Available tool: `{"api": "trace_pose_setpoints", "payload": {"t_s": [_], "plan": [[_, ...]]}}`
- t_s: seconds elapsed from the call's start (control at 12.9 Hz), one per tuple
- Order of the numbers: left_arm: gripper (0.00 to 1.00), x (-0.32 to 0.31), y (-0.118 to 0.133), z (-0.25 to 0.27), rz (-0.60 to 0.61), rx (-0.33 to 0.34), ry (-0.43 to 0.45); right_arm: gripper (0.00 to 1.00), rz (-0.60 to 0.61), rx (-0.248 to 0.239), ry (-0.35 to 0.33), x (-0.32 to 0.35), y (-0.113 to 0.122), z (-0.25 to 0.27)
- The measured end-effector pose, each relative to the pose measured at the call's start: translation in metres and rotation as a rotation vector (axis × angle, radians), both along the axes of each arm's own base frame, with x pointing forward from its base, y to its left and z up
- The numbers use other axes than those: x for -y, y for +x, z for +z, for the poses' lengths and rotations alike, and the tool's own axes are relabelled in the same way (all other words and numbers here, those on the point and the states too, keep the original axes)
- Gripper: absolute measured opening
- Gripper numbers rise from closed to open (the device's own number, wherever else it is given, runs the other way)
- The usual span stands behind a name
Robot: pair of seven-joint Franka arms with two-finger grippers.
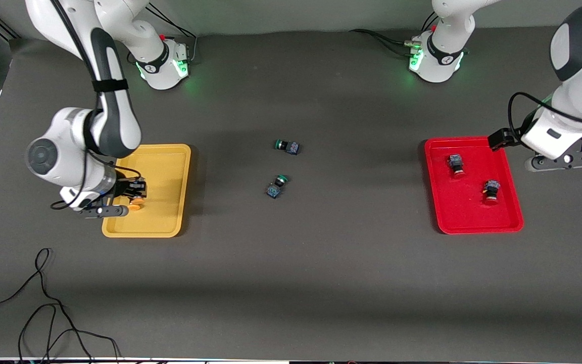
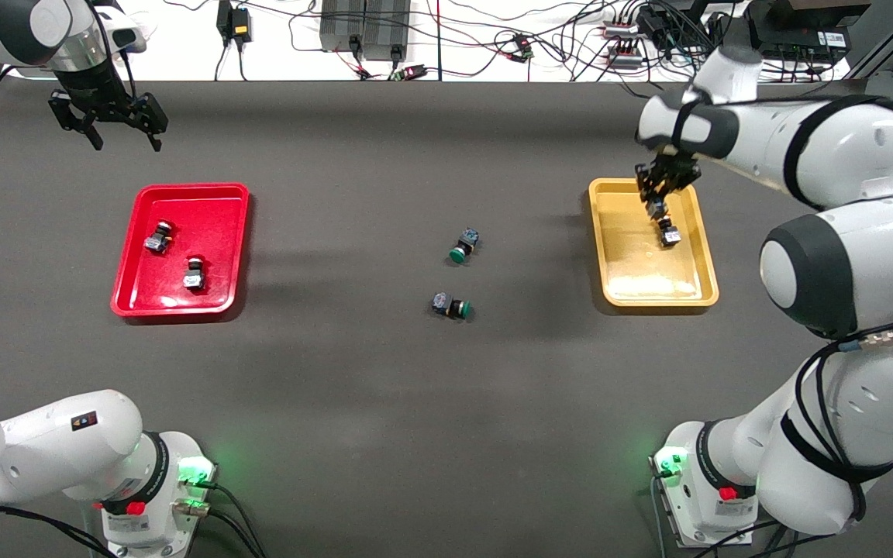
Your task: Place red and yellow buttons in trays
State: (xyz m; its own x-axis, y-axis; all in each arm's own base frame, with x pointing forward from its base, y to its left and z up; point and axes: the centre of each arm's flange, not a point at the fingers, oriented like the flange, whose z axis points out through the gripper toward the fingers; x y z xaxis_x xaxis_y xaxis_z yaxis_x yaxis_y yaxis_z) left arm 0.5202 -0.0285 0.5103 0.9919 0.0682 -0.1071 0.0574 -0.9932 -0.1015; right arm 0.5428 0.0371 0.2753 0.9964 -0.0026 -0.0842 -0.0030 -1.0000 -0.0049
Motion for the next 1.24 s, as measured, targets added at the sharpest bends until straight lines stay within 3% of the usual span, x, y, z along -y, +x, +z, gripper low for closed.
{"api": "trace_pose_setpoints", "payload": {"t_s": [0.31, 0.62, 1.08, 1.24], "plan": [[1.00, 0.008, 0.005, 0.027, -0.013, 0.044, -0.013, 0.35, 0.009, -0.035, 0.033, -0.019, -0.013, -0.049], [1.00, 0.019, 0.004, 0.051, -0.045, 0.085, -0.041, 0.39, 0.010, -0.049, 0.017, -0.023, -0.013, -0.070], [1.00, 0.018, 0.009, 0.069, -0.044, 0.102, -0.043, 1.00, 0.021, -0.020, 0.066, -0.035, 0.012, -0.036], [1.00, 0.012, 0.012, 0.069, -0.037, 0.102, -0.030, 1.00, 0.013, -0.029, 0.091, -0.028, 0.026, -0.009]]}}
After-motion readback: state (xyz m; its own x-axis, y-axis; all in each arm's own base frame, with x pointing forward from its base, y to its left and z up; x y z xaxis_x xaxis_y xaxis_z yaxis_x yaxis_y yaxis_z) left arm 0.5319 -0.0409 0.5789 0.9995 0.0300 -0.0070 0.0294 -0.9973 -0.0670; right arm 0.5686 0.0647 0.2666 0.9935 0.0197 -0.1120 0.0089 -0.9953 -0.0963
